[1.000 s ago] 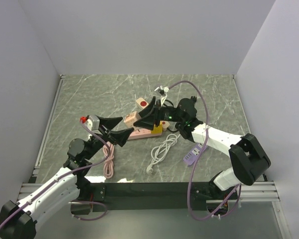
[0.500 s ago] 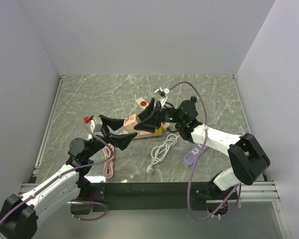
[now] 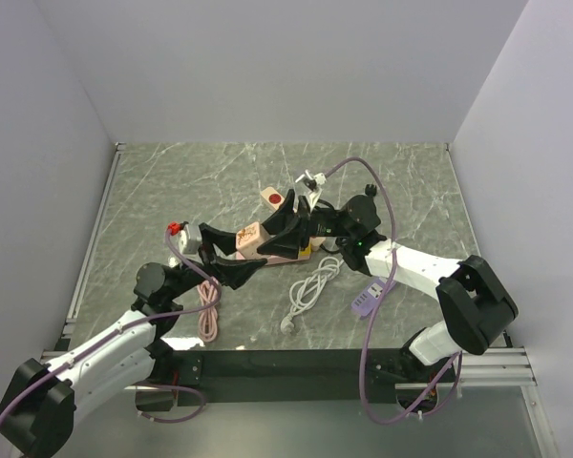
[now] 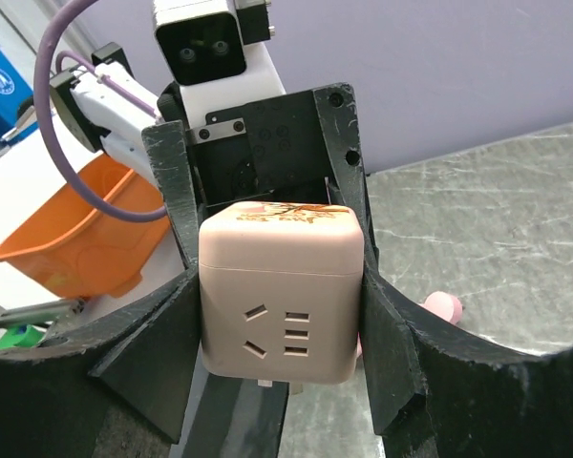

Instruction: Insert the plug

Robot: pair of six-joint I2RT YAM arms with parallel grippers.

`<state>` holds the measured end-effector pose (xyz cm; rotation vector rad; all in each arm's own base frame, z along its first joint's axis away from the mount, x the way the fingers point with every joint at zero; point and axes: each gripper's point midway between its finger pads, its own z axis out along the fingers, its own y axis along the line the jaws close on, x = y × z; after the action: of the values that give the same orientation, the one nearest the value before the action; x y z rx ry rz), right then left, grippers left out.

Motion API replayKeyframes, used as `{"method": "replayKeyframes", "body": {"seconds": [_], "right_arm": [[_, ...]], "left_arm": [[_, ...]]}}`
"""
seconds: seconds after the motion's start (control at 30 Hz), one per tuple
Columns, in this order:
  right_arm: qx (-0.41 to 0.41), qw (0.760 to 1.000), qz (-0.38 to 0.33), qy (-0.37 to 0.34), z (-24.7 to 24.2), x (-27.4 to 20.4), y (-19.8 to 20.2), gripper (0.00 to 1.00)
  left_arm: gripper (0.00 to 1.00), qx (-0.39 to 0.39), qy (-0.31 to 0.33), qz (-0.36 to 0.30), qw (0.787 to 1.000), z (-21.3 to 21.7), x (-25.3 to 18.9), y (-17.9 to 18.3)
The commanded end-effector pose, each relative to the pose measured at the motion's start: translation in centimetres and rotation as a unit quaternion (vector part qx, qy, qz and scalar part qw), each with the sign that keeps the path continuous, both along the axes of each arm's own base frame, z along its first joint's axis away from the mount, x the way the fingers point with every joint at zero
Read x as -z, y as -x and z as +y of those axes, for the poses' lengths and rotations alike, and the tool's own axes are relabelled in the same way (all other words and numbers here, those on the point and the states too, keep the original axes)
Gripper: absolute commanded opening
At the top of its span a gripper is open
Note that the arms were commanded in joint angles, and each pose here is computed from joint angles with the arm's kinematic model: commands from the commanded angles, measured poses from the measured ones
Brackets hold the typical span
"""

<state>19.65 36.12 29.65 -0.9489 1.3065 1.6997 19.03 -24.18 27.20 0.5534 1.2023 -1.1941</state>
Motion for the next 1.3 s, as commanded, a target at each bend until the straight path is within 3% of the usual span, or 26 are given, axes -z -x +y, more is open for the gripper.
{"method": "replayKeyframes", "body": {"seconds": [0.0,0.17,0.23,0.27,0.33,0.53,0.77,0.9,1.27], "right_arm": [[-0.002,1.000,-0.020,0.000,0.0,0.3,0.5,0.00],[-0.001,0.999,-0.033,0.041,0.2,2.9,0.1,0.02],[0.012,0.997,-0.020,0.069,0.2,4.2,-0.4,0.07],[0.019,0.996,-0.029,0.076,0.1,4.6,-0.7,0.09],[0.035,0.995,-0.024,0.088,-0.1,5.1,-0.9,0.12],[0.060,0.991,-0.026,0.117,-0.5,6.5,-1.6,0.39],[0.078,0.990,-0.010,0.121,-1.2,7.1,-2.4,0.55],[0.109,0.986,-0.022,0.128,-2.2,6.3,-2.9,0.89],[0.191,0.974,-0.039,0.116,-5.1,3.4,-3.7,0.94]], "left_arm": [[0.53,0.019,0.022,-0.065,0.997,-0.2,-3.2,1.2],[0.35,0.022,0.020,-0.075,0.997,-0.2,-3.4,1.4],[0.06,0.018,0.018,-0.080,0.996,-0.2,-3.4,1.3],[0.01,0.014,0.017,-0.079,0.997,-0.1,-3.4,1.1],[0.01,0.005,0.007,-0.083,0.997,0.0,-3.0,0.9],[0.01,-0.011,-0.024,-0.090,0.996,-0.2,-1.5,0.0],[0.01,-0.021,-0.045,-0.084,0.995,-0.4,0.0,-1.0],[0.01,-0.049,-0.063,-0.078,0.994,-0.2,0.8,-2.2],[0.01,-0.082,-0.075,-0.070,0.991,0.1,2.0,-3.7]]}}
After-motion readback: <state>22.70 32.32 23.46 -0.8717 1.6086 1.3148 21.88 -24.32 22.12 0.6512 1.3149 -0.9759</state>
